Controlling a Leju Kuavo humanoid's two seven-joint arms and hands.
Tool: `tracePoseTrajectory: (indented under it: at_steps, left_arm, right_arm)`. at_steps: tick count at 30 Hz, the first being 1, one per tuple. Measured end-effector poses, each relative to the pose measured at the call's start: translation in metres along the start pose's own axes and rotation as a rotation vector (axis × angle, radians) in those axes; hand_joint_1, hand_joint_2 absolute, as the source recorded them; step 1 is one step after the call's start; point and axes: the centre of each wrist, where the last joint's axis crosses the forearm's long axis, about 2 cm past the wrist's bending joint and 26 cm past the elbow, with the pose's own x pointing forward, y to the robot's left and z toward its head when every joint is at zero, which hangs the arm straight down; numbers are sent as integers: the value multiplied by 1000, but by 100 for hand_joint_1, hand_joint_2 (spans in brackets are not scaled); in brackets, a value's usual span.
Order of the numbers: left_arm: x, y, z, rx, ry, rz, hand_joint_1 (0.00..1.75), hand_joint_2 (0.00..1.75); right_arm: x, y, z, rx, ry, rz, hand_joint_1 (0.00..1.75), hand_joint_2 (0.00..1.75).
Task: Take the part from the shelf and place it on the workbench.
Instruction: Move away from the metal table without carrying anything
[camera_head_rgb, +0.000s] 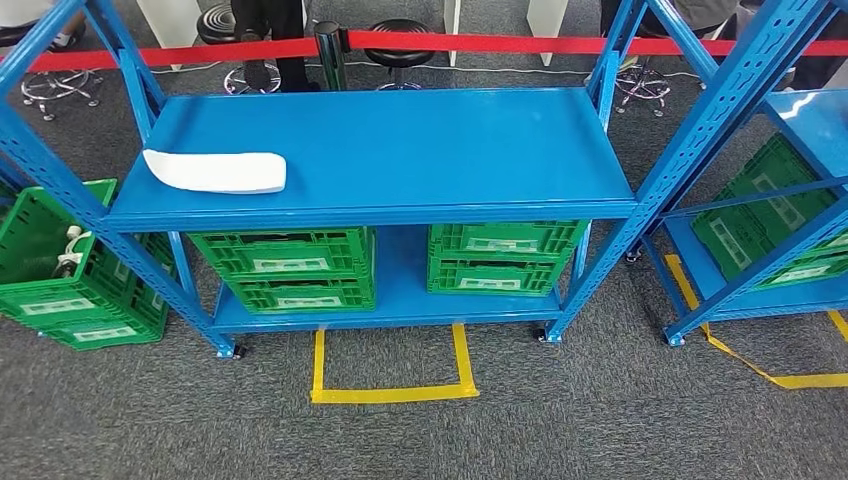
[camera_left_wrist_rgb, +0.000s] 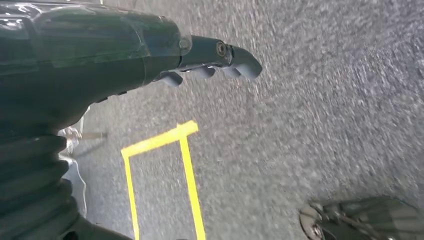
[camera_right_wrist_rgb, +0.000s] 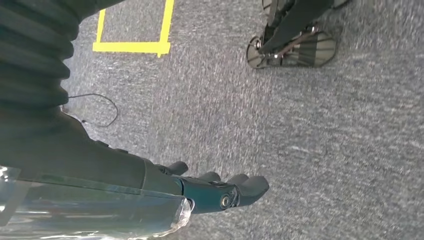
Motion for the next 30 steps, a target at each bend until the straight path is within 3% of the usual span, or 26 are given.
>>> tracePoseTrajectory:
  at_steps: [23, 30]
  left_arm:
    - [-41, 10, 1, -134, 1, 547, 0, 0]
    - [-44, 12, 1, -141, -11, 575, 0, 0]
  right_arm:
    - [-32, 8, 7, 225, -14, 28, 0, 0]
    - [-34, 7, 7, 233, -11, 1, 0, 0]
